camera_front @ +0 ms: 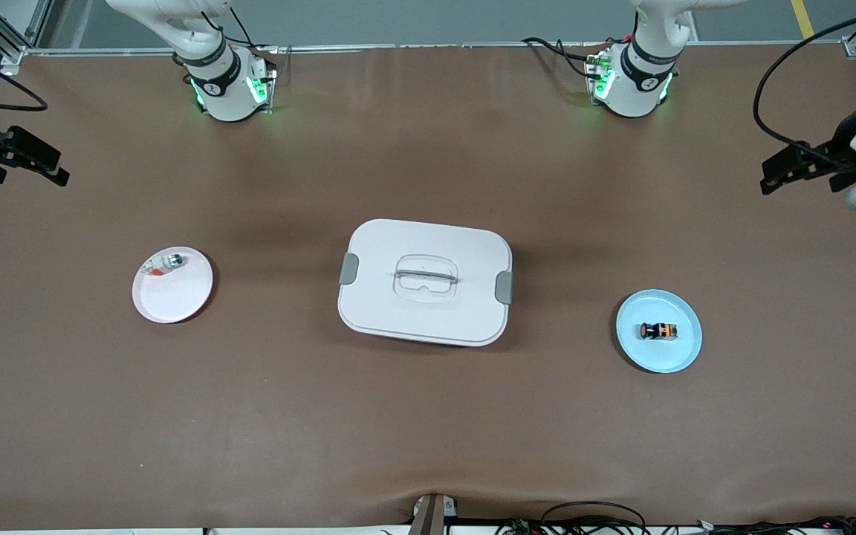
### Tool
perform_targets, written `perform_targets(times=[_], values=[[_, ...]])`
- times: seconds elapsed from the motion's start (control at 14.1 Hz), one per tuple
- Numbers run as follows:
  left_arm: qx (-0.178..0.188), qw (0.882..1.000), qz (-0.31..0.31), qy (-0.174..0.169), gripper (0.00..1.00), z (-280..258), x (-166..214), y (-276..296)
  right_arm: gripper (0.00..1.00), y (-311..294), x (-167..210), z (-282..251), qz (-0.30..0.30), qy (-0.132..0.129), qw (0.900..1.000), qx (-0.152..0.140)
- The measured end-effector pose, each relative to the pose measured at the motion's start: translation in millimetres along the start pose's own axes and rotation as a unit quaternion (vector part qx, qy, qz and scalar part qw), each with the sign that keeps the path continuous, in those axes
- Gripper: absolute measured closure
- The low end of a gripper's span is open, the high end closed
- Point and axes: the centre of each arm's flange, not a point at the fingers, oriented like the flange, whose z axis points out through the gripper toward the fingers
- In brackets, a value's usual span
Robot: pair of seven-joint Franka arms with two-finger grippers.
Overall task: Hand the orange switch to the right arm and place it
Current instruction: 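Lower the left gripper onto the orange switch on the blue plate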
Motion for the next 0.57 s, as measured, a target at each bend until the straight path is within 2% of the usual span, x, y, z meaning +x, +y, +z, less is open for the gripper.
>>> perform_targets(times=[0.28, 0.57], values=[[-0.001, 0.999, 0.001, -0.035, 0.00, 45.6, 31.1, 1.4, 0.00, -0.2, 0.5, -0.3, 0.000, 0.002, 1.000, -0.001], [-0.003, 1.000, 0.004, -0.027, 0.00, 102.2, 61.0, 5.4, 0.00, -0.3, 0.9, -0.6, -0.001, 0.004, 1.000, -0.002]])
